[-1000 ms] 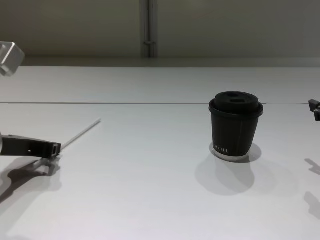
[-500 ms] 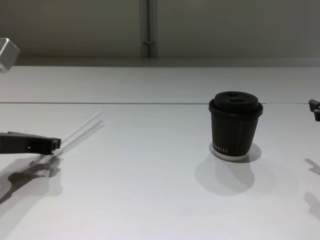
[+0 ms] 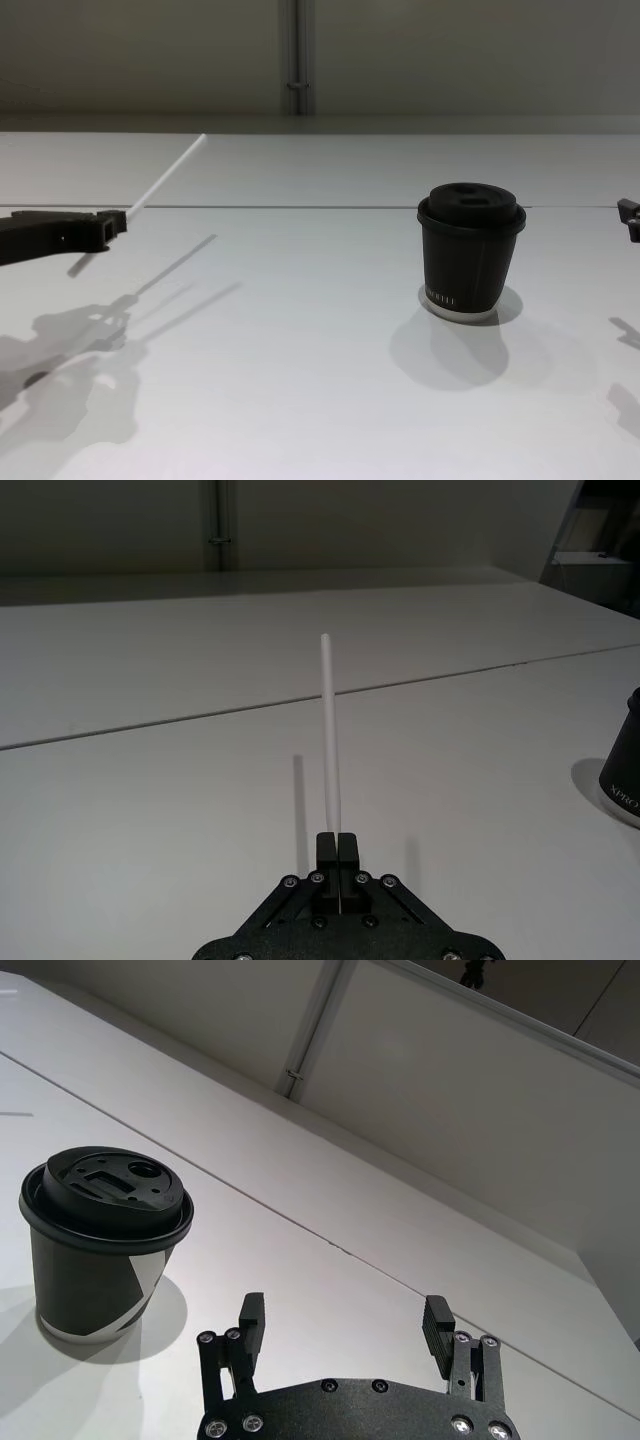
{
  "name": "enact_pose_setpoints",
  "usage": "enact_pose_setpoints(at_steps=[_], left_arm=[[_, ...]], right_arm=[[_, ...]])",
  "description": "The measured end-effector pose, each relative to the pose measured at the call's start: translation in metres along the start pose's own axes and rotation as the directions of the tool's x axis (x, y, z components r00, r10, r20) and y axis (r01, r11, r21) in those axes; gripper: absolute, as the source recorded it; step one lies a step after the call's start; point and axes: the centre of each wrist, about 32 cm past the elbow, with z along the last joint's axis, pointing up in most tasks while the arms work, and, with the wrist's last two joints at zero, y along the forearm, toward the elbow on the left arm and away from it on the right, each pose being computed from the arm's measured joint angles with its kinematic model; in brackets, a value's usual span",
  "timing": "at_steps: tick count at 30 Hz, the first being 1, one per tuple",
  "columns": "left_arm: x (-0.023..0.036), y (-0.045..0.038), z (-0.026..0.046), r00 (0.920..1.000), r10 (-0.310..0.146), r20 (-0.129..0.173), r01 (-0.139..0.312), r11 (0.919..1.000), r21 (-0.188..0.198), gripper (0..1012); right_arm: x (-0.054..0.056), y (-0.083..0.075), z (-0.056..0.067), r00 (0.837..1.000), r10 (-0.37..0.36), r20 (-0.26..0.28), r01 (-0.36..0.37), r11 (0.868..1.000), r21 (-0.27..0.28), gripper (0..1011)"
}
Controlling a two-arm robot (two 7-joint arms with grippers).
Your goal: Pick up the straw with one hand, pass it to the other hand, and insert it into the cup.
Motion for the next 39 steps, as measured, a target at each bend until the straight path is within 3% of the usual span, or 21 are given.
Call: enact_pose_setpoints(at_steps=[5,9,13,16,19,20,21,22,24,25,26,27,31,32,35,36,38,39], left_arm=[[-0.0002,0.0056,-0.0011,0.9989,-0.046,-0.012,0.045,0.9952,-0.087,0],[-0.0003,0.0101,-0.0017,0.9953,-0.096,-0.013,0.092,0.9833,-0.157,0],[-0.0002,0.0125,-0.0017,0.9907,-0.135,-0.012,0.131,0.9722,-0.195,0],[0.0001,0.0149,-0.0019,0.9809,-0.195,-0.008,0.187,0.9523,-0.241,0],[-0.0003,0.0156,-0.0019,0.9728,-0.232,0.000,0.223,0.9385,-0.263,0],[-0.0010,0.0158,-0.0019,0.9662,-0.258,0.004,0.249,0.9284,-0.276,0],[-0.0013,0.0158,-0.0018,0.9635,-0.268,0.006,0.259,0.9243,-0.281,0],[-0.0025,0.0158,-0.0018,0.9558,-0.294,0.010,0.284,0.9128,-0.294,0],[-0.0041,0.0156,-0.0018,0.9479,-0.318,0.015,0.307,0.9015,-0.305,0],[-0.0060,0.0153,-0.0015,0.9378,-0.347,0.021,0.335,0.8878,-0.316,0],[-0.0072,0.0151,-0.0015,0.9330,-0.359,0.024,0.347,0.8813,-0.320,0],[-0.0095,0.0147,-0.0011,0.9212,-0.388,0.031,0.376,0.8661,-0.330,0],[-0.0143,0.0135,0.0000,0.8963,-0.441,0.044,0.428,0.8345,-0.347,0],[-0.0171,0.0129,0.0007,0.8829,-0.467,0.051,0.453,0.8177,-0.355,0],[-0.0207,0.0122,0.0013,0.8649,-0.498,0.060,0.483,0.7951,-0.366,0],[-0.0236,0.0116,0.0019,0.8517,-0.520,0.066,0.504,0.7791,-0.372,0],[-0.0256,0.0112,0.0022,0.8418,-0.535,0.071,0.520,0.7674,-0.376,0],[-0.0282,0.0107,0.0025,0.8308,-0.551,0.077,0.536,0.7547,-0.379,0]], right_arm=[[0.000,0.000,0.000,1.000,0.000,0.000,0.000,1.000,0.000,1001],[0.000,0.000,0.000,1.000,0.000,0.000,0.000,1.000,0.000,1001],[0.000,0.000,0.000,1.000,0.000,0.000,0.000,1.000,0.000,1001],[0.000,0.000,0.000,1.000,0.000,0.000,0.000,1.000,0.000,1001],[0.000,0.000,0.000,1.000,0.000,0.000,0.000,1.000,0.000,1001],[0.000,0.000,0.000,1.000,0.000,0.000,0.000,1.000,0.000,1001],[0.000,0.000,0.000,1.000,0.000,0.000,0.000,1.000,0.000,1001],[0.000,0.000,0.000,1.000,0.000,0.000,0.000,1.000,0.000,1001],[0.000,0.000,0.000,1.000,0.000,0.000,0.000,1.000,0.000,1001],[0.000,0.000,0.000,1.000,0.000,0.000,0.000,1.000,0.000,1001],[0.000,0.000,0.000,1.000,0.000,0.000,0.000,1.000,0.000,1001],[0.000,0.000,0.000,1.000,0.000,0.000,0.000,1.000,0.000,1001],[0.000,0.000,0.000,1.000,0.000,0.000,0.000,1.000,0.000,1001],[0.000,0.000,0.000,1.000,0.000,0.000,0.000,1.000,0.000,1001],[0.000,0.000,0.000,1.000,0.000,0.000,0.000,1.000,0.000,1001],[0.000,0.000,0.000,1.000,0.000,0.000,0.000,1.000,0.000,1001],[0.000,0.000,0.000,1.000,0.000,0.000,0.000,1.000,0.000,1001],[0.000,0.000,0.000,1.000,0.000,0.000,0.000,1.000,0.000,1001]])
